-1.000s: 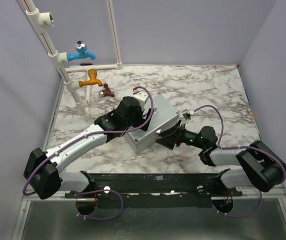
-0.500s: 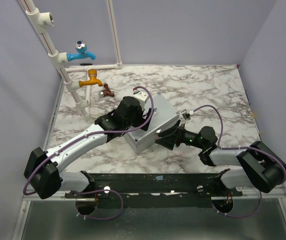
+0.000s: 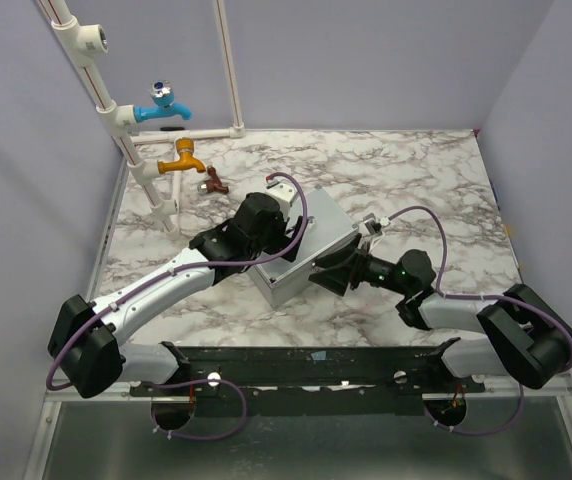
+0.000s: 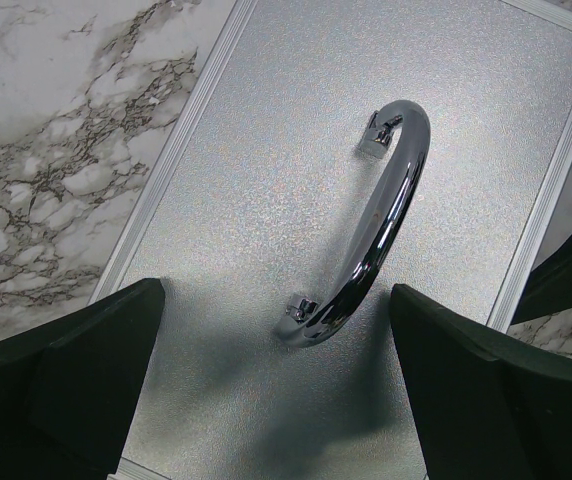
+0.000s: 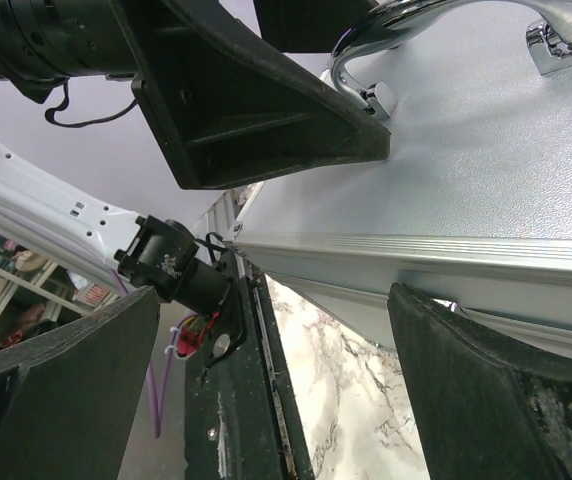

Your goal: Organize the medicine kit

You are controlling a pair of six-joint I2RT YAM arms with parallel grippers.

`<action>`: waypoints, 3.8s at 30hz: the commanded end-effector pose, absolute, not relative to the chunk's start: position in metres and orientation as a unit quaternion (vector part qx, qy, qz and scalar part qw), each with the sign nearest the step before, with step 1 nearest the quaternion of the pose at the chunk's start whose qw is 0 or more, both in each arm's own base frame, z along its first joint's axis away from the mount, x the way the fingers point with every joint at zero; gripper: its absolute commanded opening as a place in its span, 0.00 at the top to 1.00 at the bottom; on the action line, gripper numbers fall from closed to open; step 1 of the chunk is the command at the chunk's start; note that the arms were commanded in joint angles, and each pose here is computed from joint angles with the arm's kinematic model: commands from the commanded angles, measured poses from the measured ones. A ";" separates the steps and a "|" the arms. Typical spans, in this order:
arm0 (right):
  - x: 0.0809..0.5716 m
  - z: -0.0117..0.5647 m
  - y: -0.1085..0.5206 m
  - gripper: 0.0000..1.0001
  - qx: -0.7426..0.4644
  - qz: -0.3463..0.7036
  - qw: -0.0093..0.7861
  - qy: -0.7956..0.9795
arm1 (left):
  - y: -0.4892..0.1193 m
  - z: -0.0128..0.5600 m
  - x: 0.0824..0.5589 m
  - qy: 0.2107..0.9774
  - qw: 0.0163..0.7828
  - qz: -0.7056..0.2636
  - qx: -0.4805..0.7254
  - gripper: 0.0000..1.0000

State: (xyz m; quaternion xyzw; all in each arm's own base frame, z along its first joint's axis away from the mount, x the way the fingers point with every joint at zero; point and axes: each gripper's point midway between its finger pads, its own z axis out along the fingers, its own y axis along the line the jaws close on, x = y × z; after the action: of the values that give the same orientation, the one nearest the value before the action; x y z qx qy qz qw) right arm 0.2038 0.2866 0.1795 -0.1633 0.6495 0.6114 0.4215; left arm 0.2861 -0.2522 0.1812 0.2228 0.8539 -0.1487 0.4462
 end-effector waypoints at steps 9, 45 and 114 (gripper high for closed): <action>0.207 0.193 0.285 0.00 -0.169 0.602 0.447 0.640 | -0.237 0.132 0.263 0.893 0.364 -0.121 0.235 0.02; 0.203 0.175 0.280 0.05 -0.157 0.564 0.412 0.698 | -0.232 0.129 0.262 0.895 0.377 -0.122 0.204 0.02; 0.196 0.145 0.277 0.12 -0.131 0.552 0.401 0.719 | -0.236 0.121 0.259 0.896 0.371 -0.135 0.206 0.02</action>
State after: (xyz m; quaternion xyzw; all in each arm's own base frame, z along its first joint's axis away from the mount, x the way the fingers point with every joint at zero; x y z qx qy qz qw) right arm 0.1930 0.2757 0.1510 -0.1422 0.7158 0.5533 0.4016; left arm 0.2909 -0.2533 0.1819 0.1934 0.8438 -0.1636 0.4731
